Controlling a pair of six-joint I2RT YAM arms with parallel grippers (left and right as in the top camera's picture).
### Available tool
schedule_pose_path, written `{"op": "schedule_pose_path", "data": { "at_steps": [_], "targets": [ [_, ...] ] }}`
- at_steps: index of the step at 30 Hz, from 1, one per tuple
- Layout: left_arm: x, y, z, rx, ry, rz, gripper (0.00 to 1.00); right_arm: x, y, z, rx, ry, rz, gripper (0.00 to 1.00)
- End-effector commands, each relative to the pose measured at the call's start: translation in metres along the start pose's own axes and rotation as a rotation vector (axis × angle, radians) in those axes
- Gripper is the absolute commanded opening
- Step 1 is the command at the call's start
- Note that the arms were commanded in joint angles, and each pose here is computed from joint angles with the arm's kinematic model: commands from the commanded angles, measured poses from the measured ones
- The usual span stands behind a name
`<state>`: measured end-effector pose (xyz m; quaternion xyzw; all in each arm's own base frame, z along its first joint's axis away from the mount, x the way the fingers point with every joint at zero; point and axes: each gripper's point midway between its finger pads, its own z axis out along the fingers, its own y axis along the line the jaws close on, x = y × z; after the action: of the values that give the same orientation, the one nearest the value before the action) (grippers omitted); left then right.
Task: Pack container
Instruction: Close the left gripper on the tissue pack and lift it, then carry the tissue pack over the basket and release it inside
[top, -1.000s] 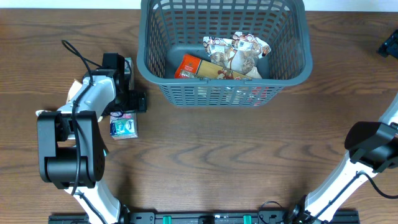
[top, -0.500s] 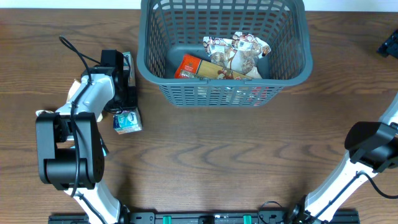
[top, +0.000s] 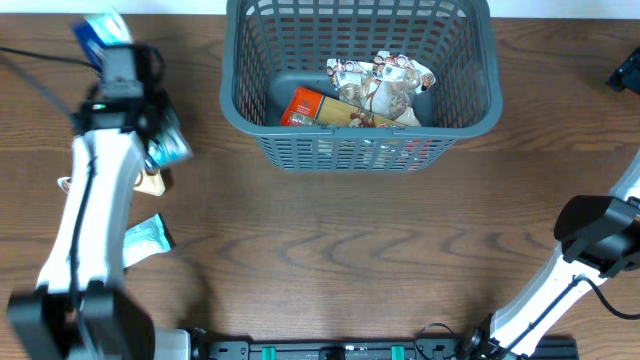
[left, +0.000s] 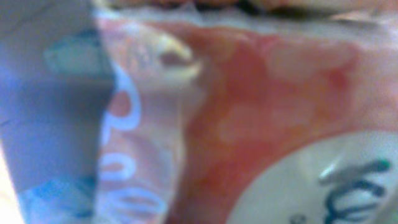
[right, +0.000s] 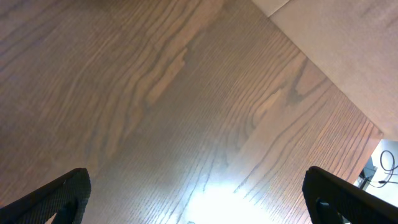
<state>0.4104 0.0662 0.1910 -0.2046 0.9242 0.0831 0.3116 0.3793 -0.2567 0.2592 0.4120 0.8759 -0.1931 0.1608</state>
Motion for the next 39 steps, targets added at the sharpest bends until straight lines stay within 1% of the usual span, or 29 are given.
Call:
{"op": "schedule_pose_path", "data": {
  "at_steps": [1, 3, 7, 10, 12, 15, 17, 19, 23, 26, 32, 39],
  "targets": [
    [-0.056, 0.001, -0.068, 0.039, -0.209, -0.060, 0.06, -0.001, -0.004, -0.004, 0.008, -0.010, 0.019, 0.99],
    [-0.073, -0.009, -0.099, 0.098, -0.278, -0.053, 0.06, -0.001, -0.004, -0.004, 0.008, -0.010, 0.019, 0.99],
    [-0.094, -0.041, -0.153, 0.237, -0.385, 0.015, 0.06, -0.001, -0.004, -0.004, 0.008, -0.010, 0.019, 0.99],
    [-0.096, -0.086, -0.194, 0.437, -0.431, 0.136, 0.06, -0.001, -0.004, -0.004, 0.008, -0.010, 0.019, 0.99],
    [-0.093, -0.112, -0.217, 0.550, -0.454, 0.204, 0.06, -0.001, -0.004, -0.004, 0.008, -0.010, 0.019, 0.99],
    [-0.077, -0.155, -0.253, 0.772, -0.468, 0.314, 0.06, -0.001, -0.004, -0.004, 0.008, -0.010, 0.019, 0.99],
    [-0.062, -0.180, -0.271, 0.907, -0.455, 0.381, 0.06, -0.001, -0.004, -0.004, 0.008, -0.010, 0.019, 0.99],
    [-0.048, -0.198, -0.279, 0.997, -0.423, 0.423, 0.06, -0.001, -0.004, -0.004, 0.008, -0.010, 0.019, 0.99],
    [-0.025, -0.227, -0.277, 1.114, -0.347, 0.496, 0.06, -0.001, -0.004, -0.004, 0.008, -0.010, 0.019, 0.99],
    [-0.016, -0.248, -0.260, 1.156, -0.292, 0.518, 0.06, -0.001, -0.004, -0.004, 0.008, -0.010, 0.019, 0.99],
    [-0.011, -0.287, -0.203, 1.148, -0.230, 0.525, 0.06, -0.001, -0.004, -0.004, 0.008, -0.010, 0.019, 0.99],
    [0.020, -0.308, -0.133, 1.096, -0.054, 0.523, 0.06, -0.001, -0.004, -0.004, 0.008, -0.010, 0.019, 0.99]
  ]
}}
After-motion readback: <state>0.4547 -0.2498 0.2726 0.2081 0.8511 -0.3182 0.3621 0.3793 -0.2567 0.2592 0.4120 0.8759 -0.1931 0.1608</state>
